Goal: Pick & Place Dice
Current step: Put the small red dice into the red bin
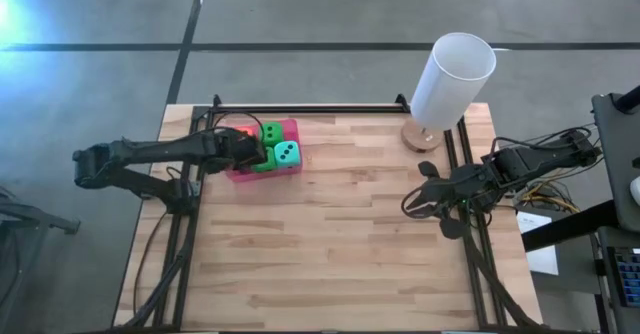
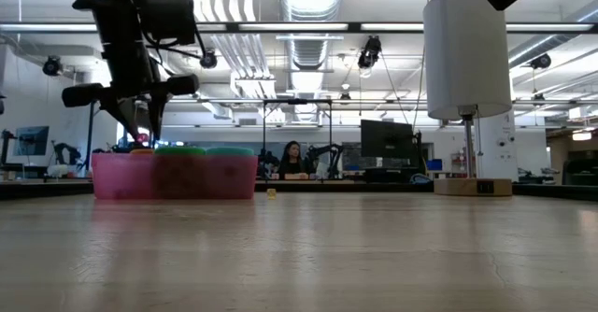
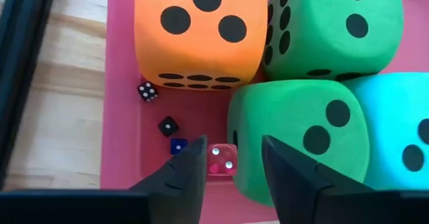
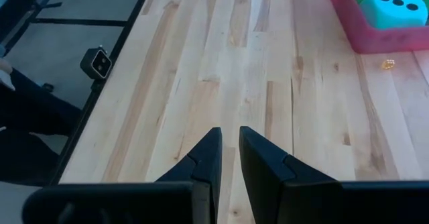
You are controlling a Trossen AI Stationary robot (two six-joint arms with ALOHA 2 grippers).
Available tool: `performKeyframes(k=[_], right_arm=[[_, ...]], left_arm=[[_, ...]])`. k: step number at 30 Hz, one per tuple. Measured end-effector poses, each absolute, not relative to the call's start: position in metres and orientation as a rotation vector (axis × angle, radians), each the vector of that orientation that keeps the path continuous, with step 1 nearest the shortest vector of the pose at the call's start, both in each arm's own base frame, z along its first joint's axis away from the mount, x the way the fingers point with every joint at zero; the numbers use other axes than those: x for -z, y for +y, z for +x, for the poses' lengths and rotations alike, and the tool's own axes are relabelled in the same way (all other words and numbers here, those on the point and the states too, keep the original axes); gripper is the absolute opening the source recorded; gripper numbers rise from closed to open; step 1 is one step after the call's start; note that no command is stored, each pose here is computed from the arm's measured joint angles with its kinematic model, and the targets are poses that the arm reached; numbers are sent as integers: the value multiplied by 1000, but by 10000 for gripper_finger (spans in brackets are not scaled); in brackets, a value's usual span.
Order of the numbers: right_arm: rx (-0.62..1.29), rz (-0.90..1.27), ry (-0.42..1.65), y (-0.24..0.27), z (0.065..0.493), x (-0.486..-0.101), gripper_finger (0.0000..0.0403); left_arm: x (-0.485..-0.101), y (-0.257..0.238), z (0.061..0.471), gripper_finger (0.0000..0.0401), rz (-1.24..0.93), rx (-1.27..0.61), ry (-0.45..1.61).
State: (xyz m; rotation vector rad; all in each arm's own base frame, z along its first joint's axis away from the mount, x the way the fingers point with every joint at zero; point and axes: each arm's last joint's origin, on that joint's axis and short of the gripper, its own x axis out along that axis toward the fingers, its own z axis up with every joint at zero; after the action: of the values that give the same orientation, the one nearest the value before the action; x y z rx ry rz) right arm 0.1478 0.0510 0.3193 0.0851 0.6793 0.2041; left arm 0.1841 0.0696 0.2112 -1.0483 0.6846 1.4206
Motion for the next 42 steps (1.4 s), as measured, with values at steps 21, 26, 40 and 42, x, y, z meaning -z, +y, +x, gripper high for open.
performKeyframes(k=[21,26,40,42], right_arm=[[-198,87,679,51,148,-319,52],[-198,87,678,51,148,-319,52],[-191,84,677,51,148,-319,52],[-191,84,678,51,148,-319,52]], left_arm=[[-213,84,190,212,-1048,-1391,596],[-205,85,191,220,-1055,-1380,575],[-188,81,187,236,-1116,-1311,555],[-192,80,185,239,-1123,-1297,558]])
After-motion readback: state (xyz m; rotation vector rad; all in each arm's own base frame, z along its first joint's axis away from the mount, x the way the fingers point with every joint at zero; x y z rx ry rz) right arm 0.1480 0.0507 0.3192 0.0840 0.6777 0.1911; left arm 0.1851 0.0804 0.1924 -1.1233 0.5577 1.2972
